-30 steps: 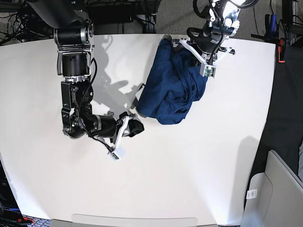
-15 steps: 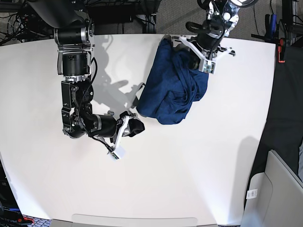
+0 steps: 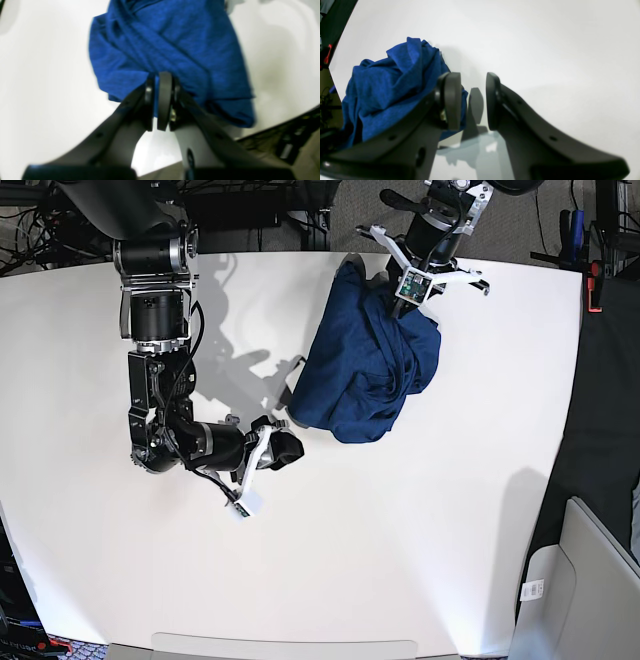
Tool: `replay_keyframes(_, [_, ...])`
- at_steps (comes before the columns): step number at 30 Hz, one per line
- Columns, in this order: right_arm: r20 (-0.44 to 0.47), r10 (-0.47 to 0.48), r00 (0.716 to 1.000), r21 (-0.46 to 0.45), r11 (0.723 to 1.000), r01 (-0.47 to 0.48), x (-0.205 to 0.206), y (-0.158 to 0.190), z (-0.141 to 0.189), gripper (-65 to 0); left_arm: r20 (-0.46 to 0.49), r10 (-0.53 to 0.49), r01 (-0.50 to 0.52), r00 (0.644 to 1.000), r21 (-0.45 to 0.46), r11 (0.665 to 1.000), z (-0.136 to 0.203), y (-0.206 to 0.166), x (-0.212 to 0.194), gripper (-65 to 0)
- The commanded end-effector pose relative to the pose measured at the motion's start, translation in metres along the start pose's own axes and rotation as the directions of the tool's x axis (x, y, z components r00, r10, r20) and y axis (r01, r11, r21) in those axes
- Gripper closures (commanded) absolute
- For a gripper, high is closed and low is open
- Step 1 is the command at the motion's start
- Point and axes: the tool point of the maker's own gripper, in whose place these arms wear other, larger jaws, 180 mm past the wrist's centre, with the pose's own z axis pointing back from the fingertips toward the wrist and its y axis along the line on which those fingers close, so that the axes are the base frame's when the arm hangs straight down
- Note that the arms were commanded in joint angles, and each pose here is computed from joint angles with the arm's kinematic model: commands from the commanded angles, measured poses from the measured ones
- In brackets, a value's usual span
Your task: Fold the T-shirt properly
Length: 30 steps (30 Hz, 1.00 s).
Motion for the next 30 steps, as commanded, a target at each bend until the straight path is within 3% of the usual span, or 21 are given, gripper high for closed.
replay_keyframes(1, [0.071, 0.03, 0.997, 0.012, 0.999, -0.031, 0.027, 0.005, 0.005, -17.7, 0.038, -0.014, 0.013, 0.999, 0.01, 1.0, 0.002, 0.002, 0.009, -3.3])
replay_keyframes(13, [0.062, 0.02, 0.998, 0.015, 1.0, -0.021, 0.02, 0.005, 0.004, -17.7, -0.042, -0.013, 0.013, 0.999, -0.005, 1.0, 0.009, -0.004, -0.01, -3.5])
replay_keyframes(18, [0.063, 0.02, 0.998, 0.017, 1.0, -0.021, 0.02, 0.006, 0.003, -17.7, -0.116, -0.093, 0.08, 0.989, -0.114, 0.99, 0.018, -0.027, -0.03, -9.7])
replay_keyframes(25, [0.056, 0.014, 0.998, 0.019, 1.0, -0.015, 0.016, 0.006, 0.002, -17.7, -0.112, -0.024, 0.024, 0.993, 0.0, 1.0, 0.015, -0.015, -0.024, -11.3])
replay_keyframes(30, [0.052, 0.011, 0.999, 0.017, 1.0, -0.012, 0.013, 0.005, 0.002, -17.7, -0.099, -0.037, 0.036, 0.994, -0.015, 0.999, 0.015, -0.021, -0.021, -11.5])
